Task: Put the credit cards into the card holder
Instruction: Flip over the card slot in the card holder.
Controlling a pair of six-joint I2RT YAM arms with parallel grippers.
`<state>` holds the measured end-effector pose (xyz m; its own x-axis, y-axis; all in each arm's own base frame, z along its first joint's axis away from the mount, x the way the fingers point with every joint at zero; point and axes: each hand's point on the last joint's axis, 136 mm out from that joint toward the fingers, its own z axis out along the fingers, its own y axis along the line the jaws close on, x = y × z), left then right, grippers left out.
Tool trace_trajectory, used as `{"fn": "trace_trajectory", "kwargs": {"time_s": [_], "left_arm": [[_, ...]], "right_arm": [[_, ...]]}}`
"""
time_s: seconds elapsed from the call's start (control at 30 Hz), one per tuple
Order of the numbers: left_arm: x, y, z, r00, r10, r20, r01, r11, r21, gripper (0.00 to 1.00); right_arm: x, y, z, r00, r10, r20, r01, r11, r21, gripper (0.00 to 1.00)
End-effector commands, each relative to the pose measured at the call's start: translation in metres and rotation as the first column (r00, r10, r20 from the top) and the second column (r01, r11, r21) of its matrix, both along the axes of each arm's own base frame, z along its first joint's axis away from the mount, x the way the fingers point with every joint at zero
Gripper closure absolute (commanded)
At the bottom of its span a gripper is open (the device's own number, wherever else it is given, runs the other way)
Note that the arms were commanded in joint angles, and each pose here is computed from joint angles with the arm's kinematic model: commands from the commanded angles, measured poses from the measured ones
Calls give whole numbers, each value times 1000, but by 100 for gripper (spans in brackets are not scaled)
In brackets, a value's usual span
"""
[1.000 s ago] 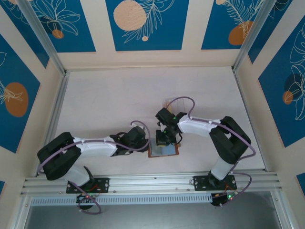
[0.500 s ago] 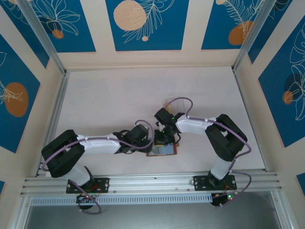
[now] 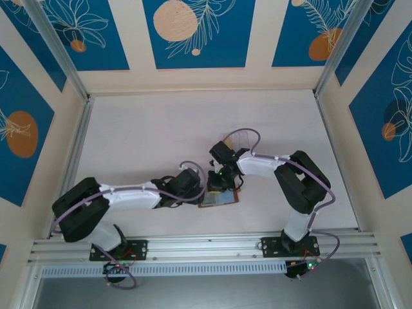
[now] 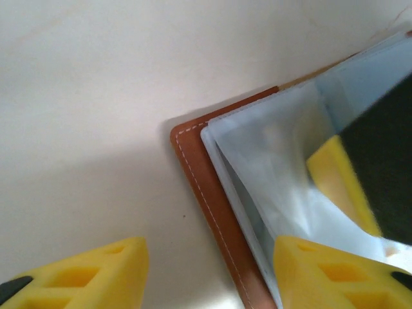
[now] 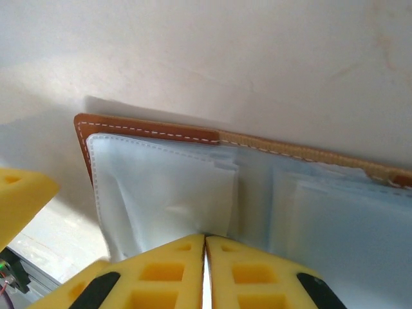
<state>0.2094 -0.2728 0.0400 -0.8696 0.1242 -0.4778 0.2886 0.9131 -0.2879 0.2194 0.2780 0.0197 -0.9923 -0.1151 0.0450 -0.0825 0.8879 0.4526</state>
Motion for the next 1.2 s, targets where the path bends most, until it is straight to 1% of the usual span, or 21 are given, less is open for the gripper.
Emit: {"fn": "trace_trajectory", "kwargs": {"time_s": [0.0, 0.17, 0.23, 0.53, 0.63, 0.67, 0.87, 0.97, 1.07, 1.17], "left_arm": [[8, 7, 19, 999, 39, 35, -39, 999, -16, 41], [6, -12, 16, 1000, -18, -13, 17, 998, -56, 41], [6, -12, 10, 1000, -7, -27, 6, 999, -40, 44], [4, 2, -23, 998, 17, -56, -14, 998, 61, 51], [2, 8, -33, 997, 29, -68, -24, 996, 86, 54], [1, 9, -34, 997, 33, -68, -27, 996, 91, 55], [-3, 13, -38, 997, 33, -70, -26, 995, 97, 57], [-6, 10, -40, 997, 22, -73, -16, 996, 88, 58], [-9, 8, -44, 997, 13, -79, -6, 996, 88, 59], [-11, 7, -46, 996, 11, -84, -3, 996, 89, 60]], "right_arm": [[2, -12, -29, 1000, 9, -2, -9, 997, -81, 87], [5, -10, -28, 1000, 16, 3, -15, 997, -75, 88], [7, -11, -27, 1000, 12, 3, -12, 997, -71, 87], [9, -8, -15, 1000, 16, 9, -16, 999, -31, 87], [12, -7, -5, 999, 18, 30, -18, 1000, -14, 86], [13, -7, 0, 999, 19, 39, -19, 1000, -8, 85], [41, -11, 44, 990, 7, 141, -11, 1000, 23, 74], [63, -23, 65, 980, -26, 198, 23, 1000, 16, 73], [88, -42, 79, 966, -64, 251, 74, 997, -31, 73], [112, -65, 86, 949, -86, 304, 132, 982, -134, 73]]}}
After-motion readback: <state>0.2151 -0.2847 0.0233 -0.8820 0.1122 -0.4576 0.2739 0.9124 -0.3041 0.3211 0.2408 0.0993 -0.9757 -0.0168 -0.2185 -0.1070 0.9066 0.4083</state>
